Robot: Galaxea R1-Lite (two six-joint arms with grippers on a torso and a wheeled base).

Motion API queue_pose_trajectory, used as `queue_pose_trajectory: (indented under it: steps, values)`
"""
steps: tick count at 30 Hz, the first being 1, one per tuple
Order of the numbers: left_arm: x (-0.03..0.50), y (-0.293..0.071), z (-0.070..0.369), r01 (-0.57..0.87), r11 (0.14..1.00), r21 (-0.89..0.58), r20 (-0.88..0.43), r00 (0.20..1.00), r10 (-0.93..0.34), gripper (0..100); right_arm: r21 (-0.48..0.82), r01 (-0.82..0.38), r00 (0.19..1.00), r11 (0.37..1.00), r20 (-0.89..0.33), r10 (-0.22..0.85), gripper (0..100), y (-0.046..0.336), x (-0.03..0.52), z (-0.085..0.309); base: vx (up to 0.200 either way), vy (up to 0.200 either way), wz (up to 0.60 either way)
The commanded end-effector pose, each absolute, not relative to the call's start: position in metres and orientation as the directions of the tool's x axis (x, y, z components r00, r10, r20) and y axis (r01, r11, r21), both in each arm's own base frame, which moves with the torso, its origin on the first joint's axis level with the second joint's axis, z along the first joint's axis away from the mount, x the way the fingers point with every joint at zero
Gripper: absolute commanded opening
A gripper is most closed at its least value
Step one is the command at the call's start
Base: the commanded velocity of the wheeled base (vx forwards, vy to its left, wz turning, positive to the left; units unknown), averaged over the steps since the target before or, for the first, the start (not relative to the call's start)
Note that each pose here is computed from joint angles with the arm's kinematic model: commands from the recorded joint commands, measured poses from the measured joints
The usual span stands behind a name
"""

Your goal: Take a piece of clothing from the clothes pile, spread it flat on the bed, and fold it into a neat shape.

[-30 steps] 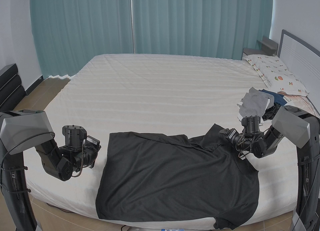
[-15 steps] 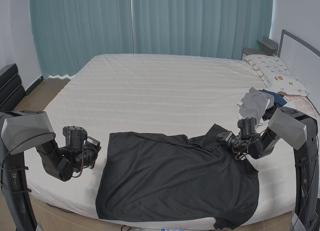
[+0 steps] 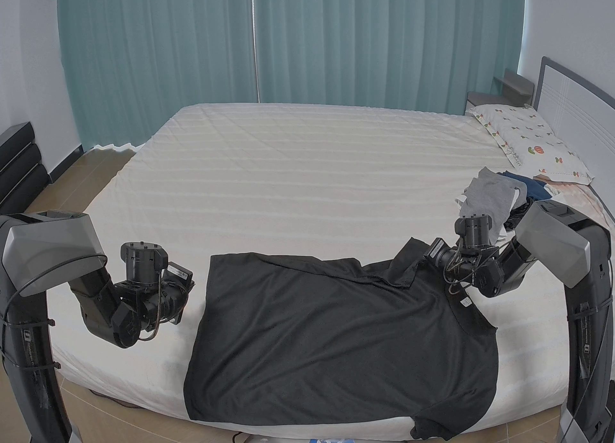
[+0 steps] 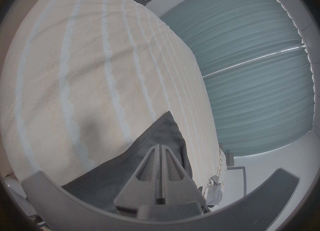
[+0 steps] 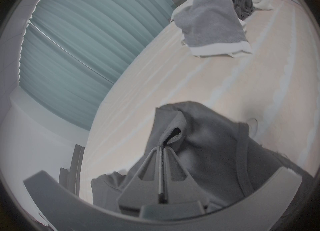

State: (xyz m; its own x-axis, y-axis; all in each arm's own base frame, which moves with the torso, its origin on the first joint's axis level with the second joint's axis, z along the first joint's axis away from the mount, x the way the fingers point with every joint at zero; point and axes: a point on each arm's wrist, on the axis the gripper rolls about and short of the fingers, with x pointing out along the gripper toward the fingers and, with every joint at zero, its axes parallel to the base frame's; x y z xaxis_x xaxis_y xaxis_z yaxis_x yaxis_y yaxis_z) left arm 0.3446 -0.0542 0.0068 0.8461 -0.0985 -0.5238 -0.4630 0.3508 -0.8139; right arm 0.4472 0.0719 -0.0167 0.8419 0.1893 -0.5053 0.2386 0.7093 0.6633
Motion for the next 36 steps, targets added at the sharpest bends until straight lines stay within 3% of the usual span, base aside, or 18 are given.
queue_pose_trajectory:
  steps: [1,11,18,24,25,31,36]
  values:
    - [0.345,-0.054,0.007,-0.465,0.350,-0.813,-0.524,0.846,-0.094,0,0.694,0.173,0.887,0.699,-0.419,0.196,0,0.075,0.466,0.009,0.000,0.000,0.00]
    - [0.344,-0.054,0.006,-0.466,0.350,-0.812,-0.525,0.846,-0.093,0,0.729,0.060,0.953,0.682,-0.246,0.180,0,0.084,0.512,0.031,0.000,0.000,0.00]
    - [0.344,-0.054,0.006,-0.468,0.350,-0.811,-0.527,0.845,-0.090,0,0.721,0.084,0.974,0.688,-0.204,0.095,0,0.087,0.545,0.018,0.000,0.000,0.00]
    - [0.344,-0.054,0.005,-0.469,0.351,-0.810,-0.528,0.845,-0.090,0,0.715,0.064,0.981,0.696,-0.174,0.088,0,0.090,0.551,0.024,0.000,0.000,0.00]
    - [0.344,-0.054,0.005,-0.469,0.351,-0.810,-0.528,0.845,-0.090,0,0.708,0.061,0.982,0.704,-0.171,0.086,100,0.089,0.551,0.025,0.000,0.000,0.00]
    - [0.344,-0.054,0.005,-0.469,0.351,-0.810,-0.528,0.844,-0.091,0,0.640,0.048,0.975,0.767,-0.197,0.103,100,0.088,0.552,0.003,0.000,0.000,0.00]
    - [0.344,-0.054,0.005,-0.469,0.353,-0.810,-0.528,0.845,-0.089,0,0.620,0.081,0.975,0.780,-0.213,0.068,100,0.071,0.553,0.001,0.000,0.000,0.00]
